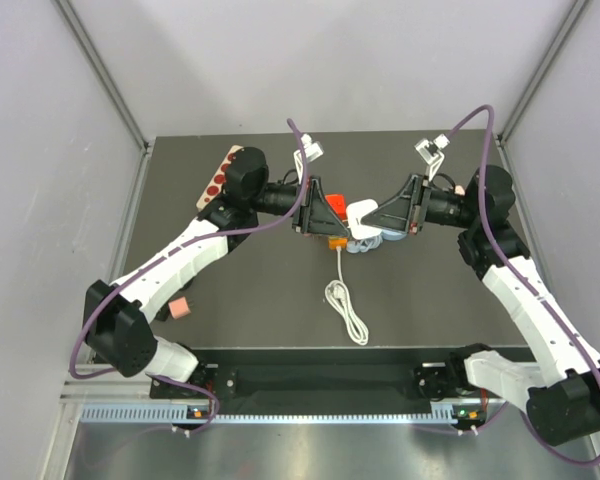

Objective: Insert the plug
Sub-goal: Adjust the plug, then adjust the socket at the center of the board.

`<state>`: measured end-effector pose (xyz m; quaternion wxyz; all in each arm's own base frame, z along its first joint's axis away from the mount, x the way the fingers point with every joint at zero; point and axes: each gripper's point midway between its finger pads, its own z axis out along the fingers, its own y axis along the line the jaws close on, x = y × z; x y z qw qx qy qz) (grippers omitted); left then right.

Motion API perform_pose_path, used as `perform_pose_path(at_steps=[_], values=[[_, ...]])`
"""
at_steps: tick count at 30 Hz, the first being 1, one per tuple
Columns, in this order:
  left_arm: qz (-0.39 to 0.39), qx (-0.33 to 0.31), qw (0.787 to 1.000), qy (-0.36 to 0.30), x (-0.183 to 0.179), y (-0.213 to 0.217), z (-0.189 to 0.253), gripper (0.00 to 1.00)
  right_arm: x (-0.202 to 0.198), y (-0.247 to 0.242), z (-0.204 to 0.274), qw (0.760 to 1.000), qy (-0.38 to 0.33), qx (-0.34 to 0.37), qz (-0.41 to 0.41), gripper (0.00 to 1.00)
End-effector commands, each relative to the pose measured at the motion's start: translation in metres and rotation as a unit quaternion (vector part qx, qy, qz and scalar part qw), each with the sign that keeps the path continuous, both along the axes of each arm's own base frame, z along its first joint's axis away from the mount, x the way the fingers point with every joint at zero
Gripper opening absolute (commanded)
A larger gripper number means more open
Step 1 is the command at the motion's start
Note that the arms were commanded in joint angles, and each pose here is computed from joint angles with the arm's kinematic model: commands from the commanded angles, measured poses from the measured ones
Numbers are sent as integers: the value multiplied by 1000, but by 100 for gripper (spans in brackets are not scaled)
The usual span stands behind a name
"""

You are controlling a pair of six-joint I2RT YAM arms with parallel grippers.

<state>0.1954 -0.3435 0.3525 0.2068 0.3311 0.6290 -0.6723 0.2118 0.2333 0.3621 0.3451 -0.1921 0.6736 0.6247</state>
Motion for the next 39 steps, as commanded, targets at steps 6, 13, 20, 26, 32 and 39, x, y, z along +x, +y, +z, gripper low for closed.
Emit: perform_pose_path(at_steps=[6,13,20,26,32,39], values=[[26,3,999,-21,15,4,-1,63,6,-19,6,999,-21,-24,-30,0],[125,41,991,-11,55,23,-36,73,57,-82,-38,959,-12,-213,-184,0],[273,165,947,31,100,37,-101,69,126,-146,-96,865,60,-392,-308,0],[340,214,916,3,139,16,-115,67,142,-170,-119,824,81,-429,-361,0],[340,275,898,-47,169,-44,-141,64,130,-204,-110,785,87,-420,-446,0],[355,325,875,-46,212,-81,-186,57,103,-192,-73,810,54,-307,-497,0]])
